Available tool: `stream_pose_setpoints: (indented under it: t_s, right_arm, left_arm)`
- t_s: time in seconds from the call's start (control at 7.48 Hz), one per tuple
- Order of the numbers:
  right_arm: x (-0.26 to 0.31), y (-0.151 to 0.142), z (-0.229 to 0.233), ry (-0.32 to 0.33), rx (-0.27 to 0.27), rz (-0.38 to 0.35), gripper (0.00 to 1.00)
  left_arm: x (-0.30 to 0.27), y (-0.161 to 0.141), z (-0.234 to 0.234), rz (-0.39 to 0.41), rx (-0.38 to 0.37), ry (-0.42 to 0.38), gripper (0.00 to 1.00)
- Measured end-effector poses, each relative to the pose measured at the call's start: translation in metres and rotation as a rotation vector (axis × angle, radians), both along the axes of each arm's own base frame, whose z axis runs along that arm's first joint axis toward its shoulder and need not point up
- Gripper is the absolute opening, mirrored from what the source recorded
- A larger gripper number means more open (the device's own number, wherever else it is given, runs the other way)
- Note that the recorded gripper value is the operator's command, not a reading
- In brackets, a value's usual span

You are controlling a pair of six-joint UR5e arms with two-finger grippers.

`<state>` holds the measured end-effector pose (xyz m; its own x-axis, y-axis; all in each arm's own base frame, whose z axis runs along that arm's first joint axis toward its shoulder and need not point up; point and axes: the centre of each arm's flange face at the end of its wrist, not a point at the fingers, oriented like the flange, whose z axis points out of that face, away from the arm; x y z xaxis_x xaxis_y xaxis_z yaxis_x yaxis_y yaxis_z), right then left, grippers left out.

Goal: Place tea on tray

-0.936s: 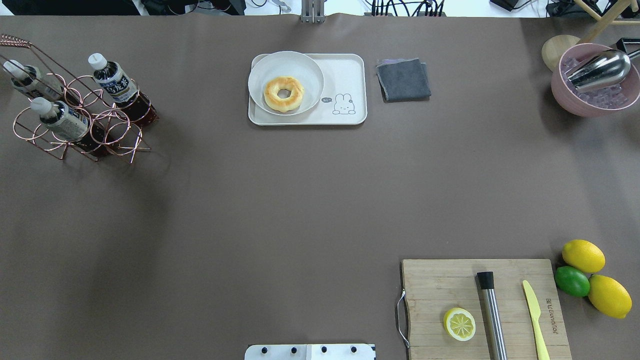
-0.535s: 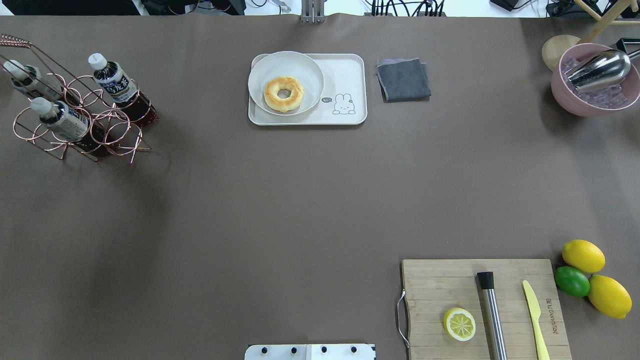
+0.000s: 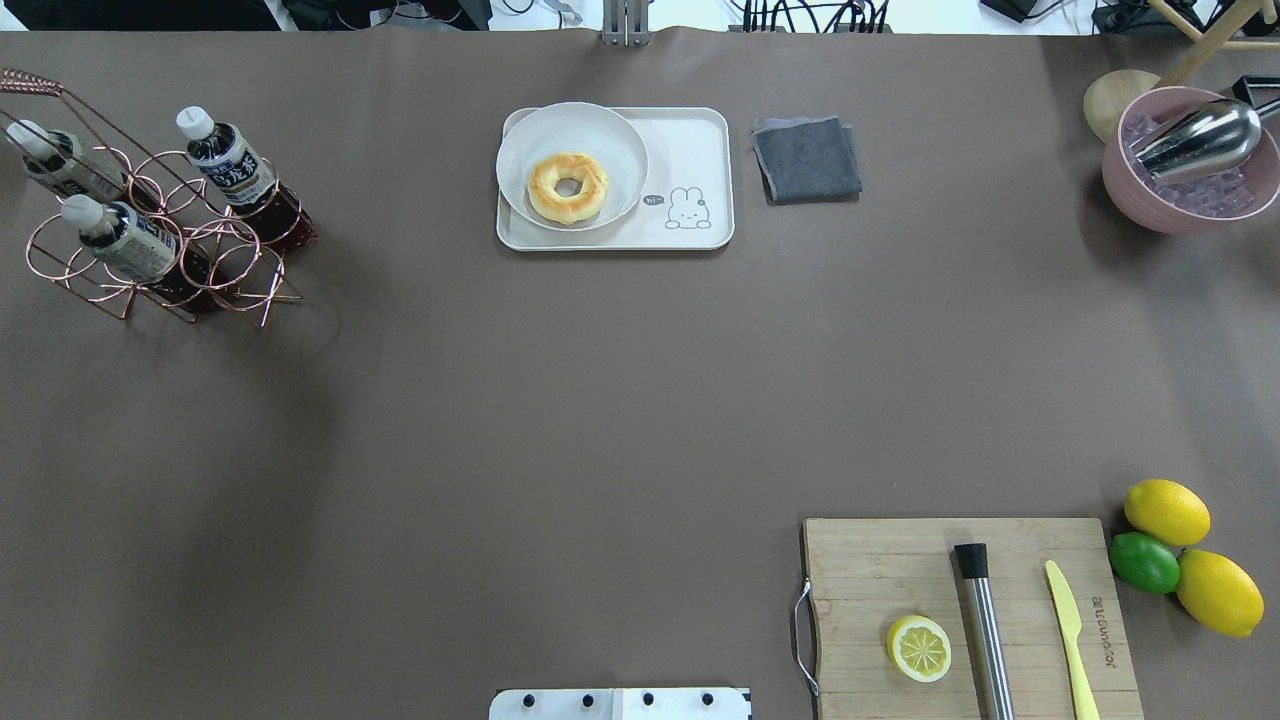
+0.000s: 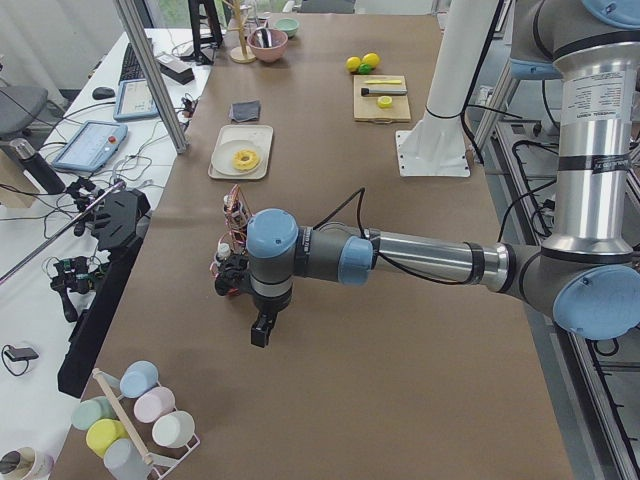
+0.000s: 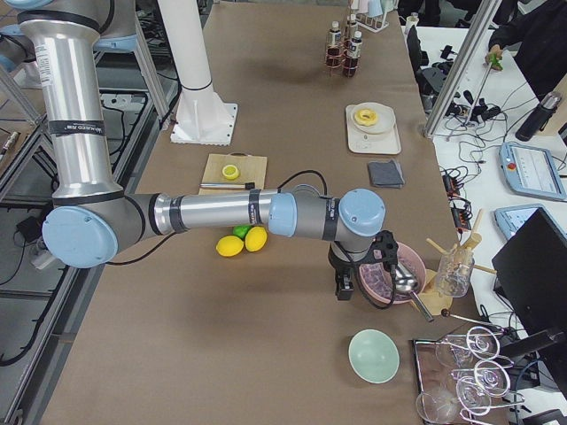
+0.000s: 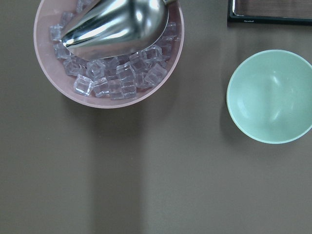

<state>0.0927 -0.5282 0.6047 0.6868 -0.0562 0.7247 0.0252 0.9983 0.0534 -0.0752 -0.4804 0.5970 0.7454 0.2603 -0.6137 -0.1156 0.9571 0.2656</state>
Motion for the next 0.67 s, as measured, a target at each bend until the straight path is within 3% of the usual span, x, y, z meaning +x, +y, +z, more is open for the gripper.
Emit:
stream_pose_setpoints:
  t_s: [0.27,0.53,0.67]
  right_arm:
    - [0.000,0.000,-0.001,-0.001,0.002,0.000,1.00]
    - [0.001,0.002,-0.001,0.002,0.002,0.001,1.00]
    - [0.002,0.003,0.000,0.003,0.002,0.003,1.00]
  left_arm:
    - [0.033,-0.005,-0.055,0.014,0.065,0.012,0.98]
    - [0.079,-0.021,-0.119,0.037,0.181,0.050,0.98]
    - [0.100,-0.028,-0.132,0.012,0.179,0.079,0.98]
